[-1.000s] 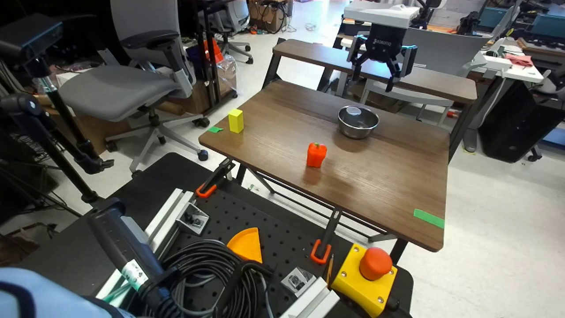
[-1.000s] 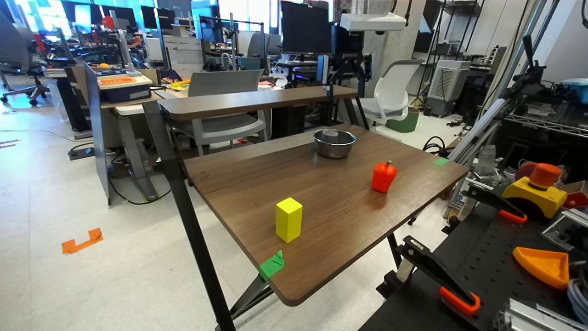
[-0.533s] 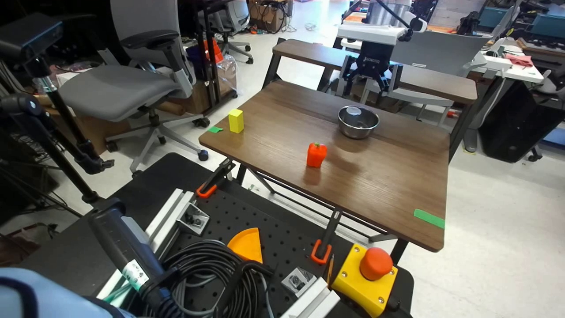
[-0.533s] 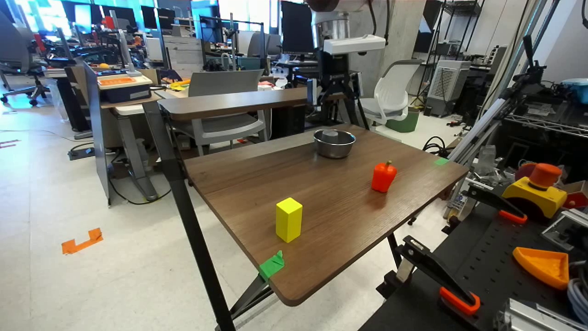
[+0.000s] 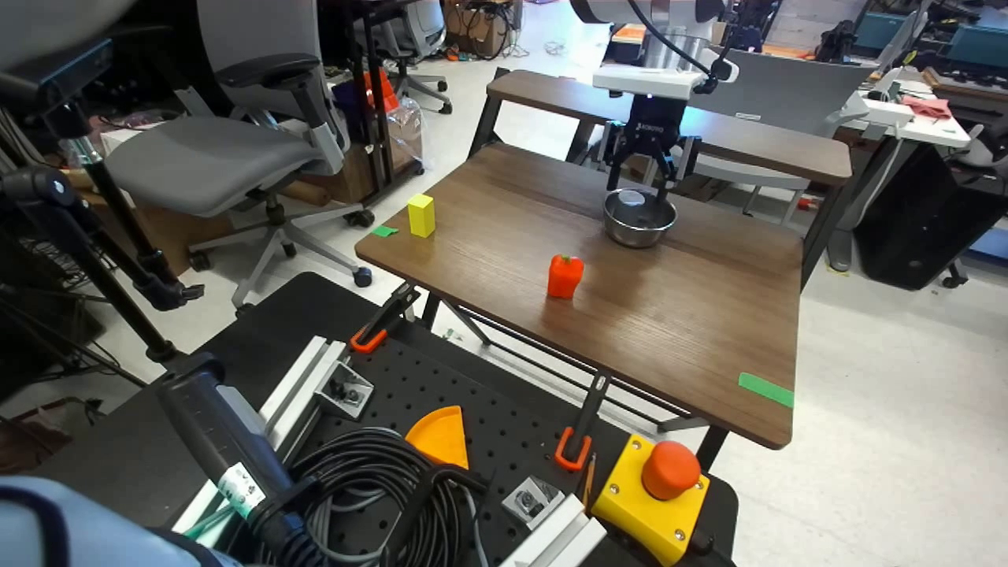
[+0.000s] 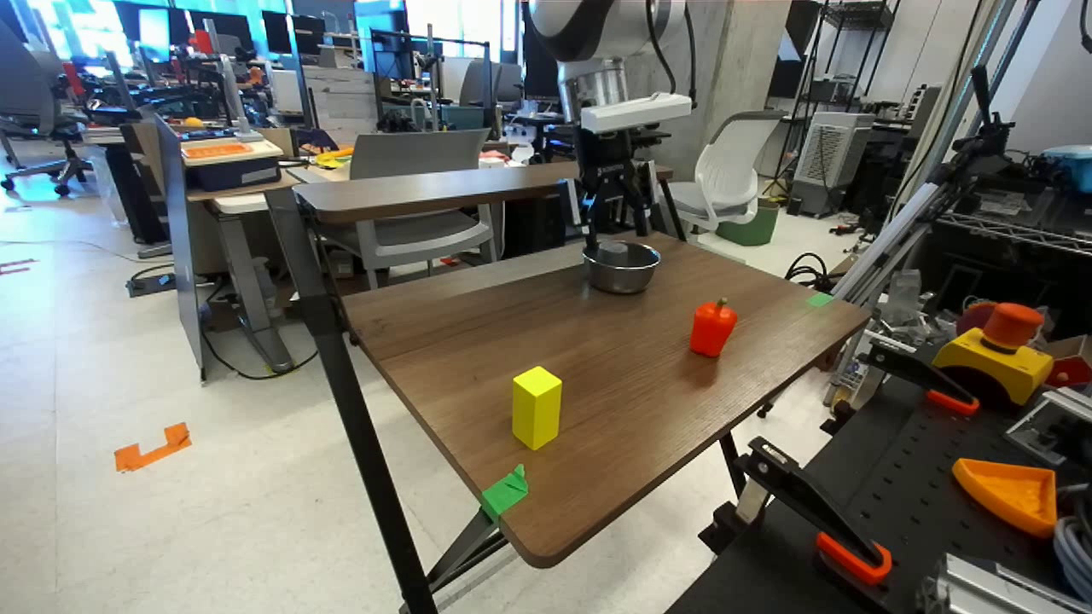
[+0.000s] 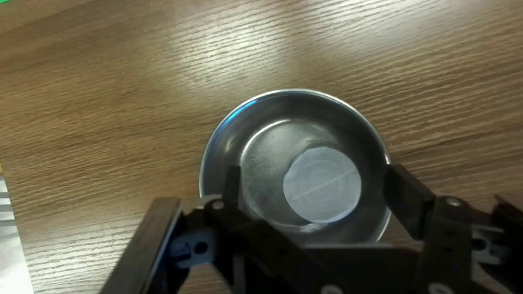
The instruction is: Remove the grey thing from the pot and put it on the table
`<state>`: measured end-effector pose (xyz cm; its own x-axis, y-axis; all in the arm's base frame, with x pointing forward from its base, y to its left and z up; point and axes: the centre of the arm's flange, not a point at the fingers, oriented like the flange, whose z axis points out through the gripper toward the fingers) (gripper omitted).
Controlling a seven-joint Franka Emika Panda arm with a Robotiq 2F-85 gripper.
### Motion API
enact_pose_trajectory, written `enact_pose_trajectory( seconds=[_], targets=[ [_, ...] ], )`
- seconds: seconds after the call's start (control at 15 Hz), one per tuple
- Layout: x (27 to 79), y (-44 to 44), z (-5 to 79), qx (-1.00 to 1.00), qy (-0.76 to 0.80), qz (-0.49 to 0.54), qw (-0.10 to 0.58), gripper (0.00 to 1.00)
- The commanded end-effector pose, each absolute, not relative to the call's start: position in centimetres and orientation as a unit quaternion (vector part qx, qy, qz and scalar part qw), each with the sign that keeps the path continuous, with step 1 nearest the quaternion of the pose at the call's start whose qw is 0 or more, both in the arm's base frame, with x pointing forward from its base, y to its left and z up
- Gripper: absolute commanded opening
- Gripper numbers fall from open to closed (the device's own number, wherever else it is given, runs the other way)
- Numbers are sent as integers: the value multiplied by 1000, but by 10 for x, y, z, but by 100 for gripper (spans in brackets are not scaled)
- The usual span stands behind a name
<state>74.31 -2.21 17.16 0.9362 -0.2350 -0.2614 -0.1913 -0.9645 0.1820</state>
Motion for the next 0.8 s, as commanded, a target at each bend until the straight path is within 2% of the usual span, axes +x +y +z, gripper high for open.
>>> enact_pose_trajectory(
  seconds=[0.0, 0.2, 0.33, 0.73],
  targets=[
    [773, -23, 169, 979, -116, -147, 85, 58],
    [778, -26, 164, 976, -123, -154, 90, 34],
    [781, -28, 164, 974, -130, -158, 94, 21],
    [761, -22, 217, 982, -116, -131, 73, 21]
  ],
)
